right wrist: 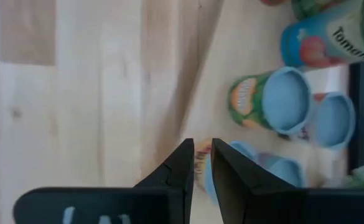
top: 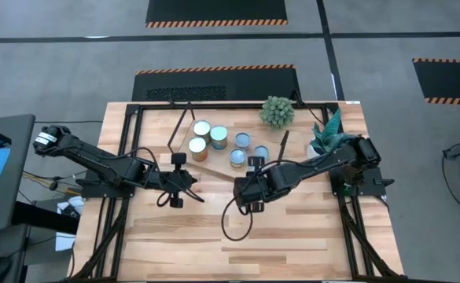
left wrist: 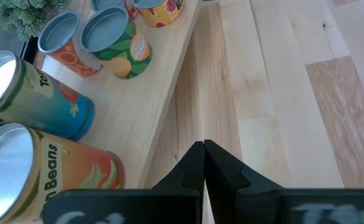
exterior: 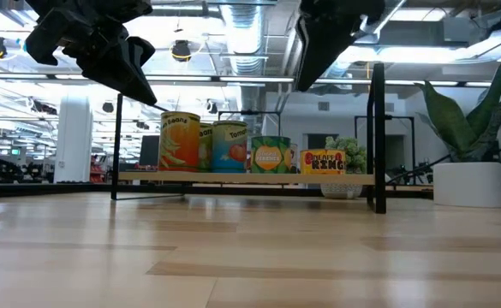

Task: Pick and place cans onto a shelf
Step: Return to Home Position

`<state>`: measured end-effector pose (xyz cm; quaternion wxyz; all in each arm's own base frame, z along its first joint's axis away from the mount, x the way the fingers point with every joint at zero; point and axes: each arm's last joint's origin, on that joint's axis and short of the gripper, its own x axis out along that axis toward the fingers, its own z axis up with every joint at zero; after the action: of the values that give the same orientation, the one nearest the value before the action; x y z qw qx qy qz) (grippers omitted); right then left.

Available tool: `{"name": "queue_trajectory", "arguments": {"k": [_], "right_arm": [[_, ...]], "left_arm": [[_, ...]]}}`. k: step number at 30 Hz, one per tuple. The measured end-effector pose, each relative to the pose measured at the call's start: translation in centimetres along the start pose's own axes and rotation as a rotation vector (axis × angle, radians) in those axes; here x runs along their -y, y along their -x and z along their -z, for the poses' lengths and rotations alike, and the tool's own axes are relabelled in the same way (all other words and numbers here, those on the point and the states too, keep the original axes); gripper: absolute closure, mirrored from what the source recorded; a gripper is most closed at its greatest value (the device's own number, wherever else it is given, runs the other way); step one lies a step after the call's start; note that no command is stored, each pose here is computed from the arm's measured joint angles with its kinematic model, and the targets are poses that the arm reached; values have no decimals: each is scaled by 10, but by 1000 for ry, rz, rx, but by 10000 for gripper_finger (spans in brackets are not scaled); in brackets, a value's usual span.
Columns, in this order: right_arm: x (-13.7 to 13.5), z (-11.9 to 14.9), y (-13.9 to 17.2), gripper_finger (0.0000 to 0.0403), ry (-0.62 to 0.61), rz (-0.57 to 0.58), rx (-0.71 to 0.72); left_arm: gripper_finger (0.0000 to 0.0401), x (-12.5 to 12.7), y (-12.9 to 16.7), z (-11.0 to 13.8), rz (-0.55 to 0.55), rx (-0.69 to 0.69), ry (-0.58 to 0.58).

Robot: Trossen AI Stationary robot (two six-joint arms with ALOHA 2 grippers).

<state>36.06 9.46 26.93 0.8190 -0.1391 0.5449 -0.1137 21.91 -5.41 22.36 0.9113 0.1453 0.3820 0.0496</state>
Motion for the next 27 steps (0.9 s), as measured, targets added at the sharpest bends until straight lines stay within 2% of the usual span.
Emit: {"name": "queue_trajectory", "arguments": {"k": [4,9,16,19,22,25,27], "right_arm": [[-8,2,4,324,-68,-29,-2],[-13,6,6,324,17,-31,-32],[-25,8,12,324,70,-47,-7],[-30,6,17,324,49,-65,18],[-27,6,30,324,-54,-117,38],[-26,7,43,324,-89,-175,76],[-27,5,49,324,-38,-214,117]], "left_arm": [[401,0,0,2,1,-16,2],[401,1,0,5,18,-53,15],[401,1,1,17,31,-170,-50],[401,1,2,21,47,-212,17],[401,1,3,23,45,-232,151],[401,3,4,26,78,-268,161],[401,2,4,26,75,-274,163]]}}
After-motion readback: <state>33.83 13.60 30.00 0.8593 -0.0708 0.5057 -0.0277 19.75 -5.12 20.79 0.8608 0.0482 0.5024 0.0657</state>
